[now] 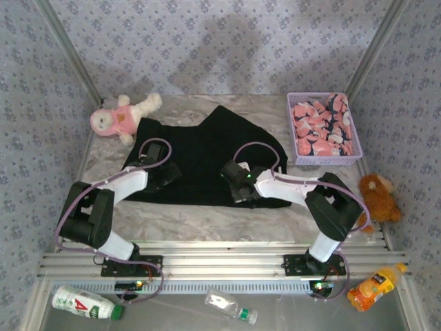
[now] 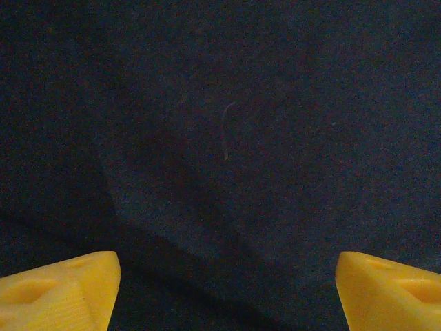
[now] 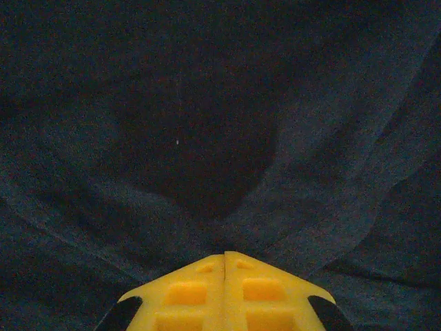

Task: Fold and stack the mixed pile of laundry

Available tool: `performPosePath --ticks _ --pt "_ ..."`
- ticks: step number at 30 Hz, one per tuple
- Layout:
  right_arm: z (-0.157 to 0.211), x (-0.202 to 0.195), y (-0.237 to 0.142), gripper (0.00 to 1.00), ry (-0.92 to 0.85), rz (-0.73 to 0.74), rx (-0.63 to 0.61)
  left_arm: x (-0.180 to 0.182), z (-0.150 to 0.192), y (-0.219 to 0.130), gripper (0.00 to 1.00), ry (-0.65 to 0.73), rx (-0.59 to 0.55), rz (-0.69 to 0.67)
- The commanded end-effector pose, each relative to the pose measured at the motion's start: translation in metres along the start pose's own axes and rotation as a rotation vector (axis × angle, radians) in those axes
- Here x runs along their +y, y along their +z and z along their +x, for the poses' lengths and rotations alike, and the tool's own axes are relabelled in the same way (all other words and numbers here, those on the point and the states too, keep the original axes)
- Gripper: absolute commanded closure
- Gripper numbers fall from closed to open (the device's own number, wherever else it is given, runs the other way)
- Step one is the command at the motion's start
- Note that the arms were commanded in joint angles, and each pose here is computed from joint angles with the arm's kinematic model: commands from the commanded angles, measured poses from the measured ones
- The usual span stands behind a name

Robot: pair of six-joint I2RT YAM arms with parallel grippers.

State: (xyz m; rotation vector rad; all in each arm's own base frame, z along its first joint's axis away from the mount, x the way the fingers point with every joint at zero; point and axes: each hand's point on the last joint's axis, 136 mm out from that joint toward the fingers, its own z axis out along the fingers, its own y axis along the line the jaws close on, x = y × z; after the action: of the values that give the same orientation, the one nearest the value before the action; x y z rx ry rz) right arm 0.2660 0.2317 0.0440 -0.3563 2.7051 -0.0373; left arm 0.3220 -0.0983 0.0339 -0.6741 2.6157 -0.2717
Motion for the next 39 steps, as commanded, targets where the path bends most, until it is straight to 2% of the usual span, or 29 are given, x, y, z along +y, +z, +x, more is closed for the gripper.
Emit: performPosePath --ticks 1,6,9,10,13,16,21,24,26,29,32,39 --pt "-0.023 -0.006 -0.016 1.0 -0.033 0.03 -0.065 0.01 0.01 0.008 0.18 0.025 0.032 -0.03" --pt "-0.054 -0.002 -0.016 1.0 -0.048 0.02 -0.099 0.016 0.017 0.011 0.18 0.028 0.055 -0.045" --pt "-0.053 0.006 -0.017 0.99 -0.06 -0.009 -0.103 0.014 0.015 0.006 0.18 0.029 0.043 -0.031" --pt "-0.047 0.009 -0.016 0.93 -0.067 -0.026 -0.093 0.014 0.013 0.004 0.18 0.03 0.035 -0.032" --pt "-0.027 0.015 -0.014 0.67 -0.098 -0.06 -0.062 0.014 0.009 0.001 0.18 0.043 0.016 -0.039" --pt "-0.009 0.013 -0.009 0.6 -0.113 -0.061 -0.031 0.01 0.006 0.001 0.18 0.047 0.017 -0.029" --pt "0.007 0.006 0.004 0.58 -0.114 -0.045 0.021 0.002 0.004 -0.001 0.17 0.036 0.014 0.007" --pt "0.007 0.003 0.01 0.59 -0.117 -0.03 0.03 0.002 0.005 -0.002 0.18 0.034 0.015 0.012" --pt "0.007 -0.002 0.013 0.64 -0.114 -0.008 0.036 0.003 0.006 -0.001 0.18 0.034 0.018 0.007" --pt "0.004 -0.009 0.014 0.79 -0.104 0.014 0.034 0.006 0.009 0.0 0.18 0.03 0.022 0.0" --pt "-0.003 -0.013 0.009 0.98 -0.095 0.012 0.012 0.009 0.011 0.002 0.18 0.028 0.03 -0.007" --pt "-0.012 -0.008 -0.004 1.0 -0.064 -0.033 -0.016 0.007 0.011 0.002 0.18 0.028 0.032 -0.003"
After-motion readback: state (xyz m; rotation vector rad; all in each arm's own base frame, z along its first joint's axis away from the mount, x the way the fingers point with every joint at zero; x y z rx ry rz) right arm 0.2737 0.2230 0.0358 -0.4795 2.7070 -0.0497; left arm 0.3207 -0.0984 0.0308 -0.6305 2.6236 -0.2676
